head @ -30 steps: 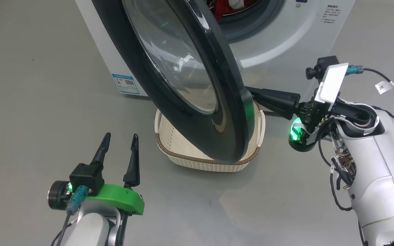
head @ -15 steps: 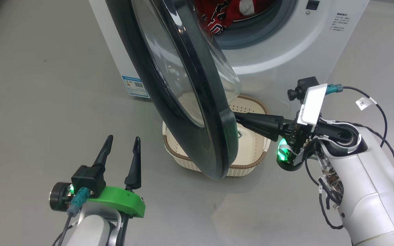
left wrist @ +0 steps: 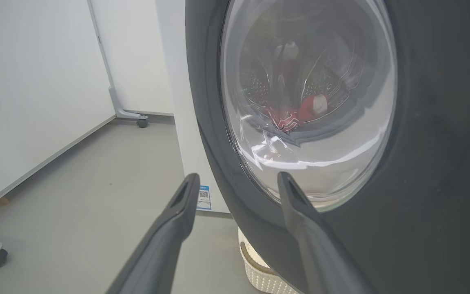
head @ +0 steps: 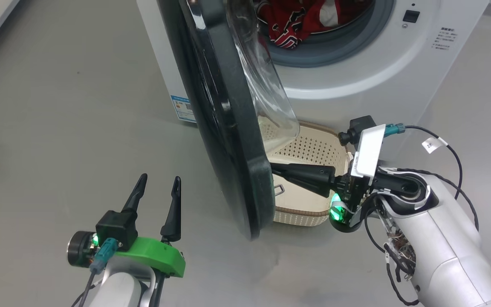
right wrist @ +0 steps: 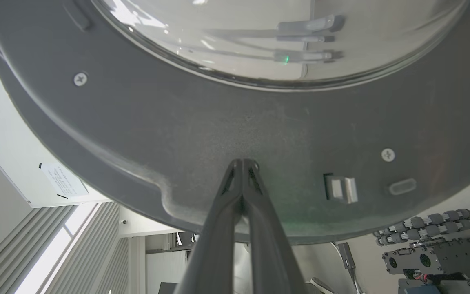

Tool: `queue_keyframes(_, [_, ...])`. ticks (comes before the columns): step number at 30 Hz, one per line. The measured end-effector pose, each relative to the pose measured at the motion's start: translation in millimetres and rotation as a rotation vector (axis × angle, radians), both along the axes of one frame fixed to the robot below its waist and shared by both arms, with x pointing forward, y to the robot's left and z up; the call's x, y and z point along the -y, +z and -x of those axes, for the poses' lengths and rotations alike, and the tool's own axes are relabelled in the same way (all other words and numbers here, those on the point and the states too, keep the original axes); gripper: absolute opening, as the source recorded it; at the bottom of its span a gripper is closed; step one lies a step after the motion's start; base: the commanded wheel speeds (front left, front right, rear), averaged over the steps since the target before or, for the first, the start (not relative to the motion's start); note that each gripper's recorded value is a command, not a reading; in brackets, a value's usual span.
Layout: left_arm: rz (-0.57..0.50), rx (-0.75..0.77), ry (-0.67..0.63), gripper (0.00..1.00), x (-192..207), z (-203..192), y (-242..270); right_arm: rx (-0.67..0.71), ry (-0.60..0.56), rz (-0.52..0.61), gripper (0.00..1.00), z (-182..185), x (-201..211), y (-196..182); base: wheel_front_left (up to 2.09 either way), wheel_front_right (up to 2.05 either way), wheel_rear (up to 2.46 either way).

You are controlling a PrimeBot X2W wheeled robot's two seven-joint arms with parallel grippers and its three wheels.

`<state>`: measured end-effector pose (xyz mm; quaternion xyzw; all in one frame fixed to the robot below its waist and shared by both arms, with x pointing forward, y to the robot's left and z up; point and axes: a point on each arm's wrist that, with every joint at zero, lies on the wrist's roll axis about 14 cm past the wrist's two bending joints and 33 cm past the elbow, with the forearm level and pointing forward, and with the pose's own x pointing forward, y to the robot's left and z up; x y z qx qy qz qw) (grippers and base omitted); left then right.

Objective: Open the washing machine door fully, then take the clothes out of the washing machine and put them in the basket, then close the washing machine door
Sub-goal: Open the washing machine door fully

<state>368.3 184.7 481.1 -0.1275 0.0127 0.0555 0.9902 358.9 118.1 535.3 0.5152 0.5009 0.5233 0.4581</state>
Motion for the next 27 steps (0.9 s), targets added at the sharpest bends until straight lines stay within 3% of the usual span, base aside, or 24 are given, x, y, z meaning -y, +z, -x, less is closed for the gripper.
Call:
queue_keyframes(17, [-0.005, 0.006, 0.068, 1.00, -20, 26, 3, -0.020, 0.107, -0.012, 0.00, 43, -40, 4, 0.00, 0.00, 0.00])
queue_keyframes(27, [-0.002, 0.008, 0.098, 1.00, -29, 30, 4, -0.031, 0.096, -0.015, 0.00, 48, -47, 5, 0.00, 0.00, 0.00])
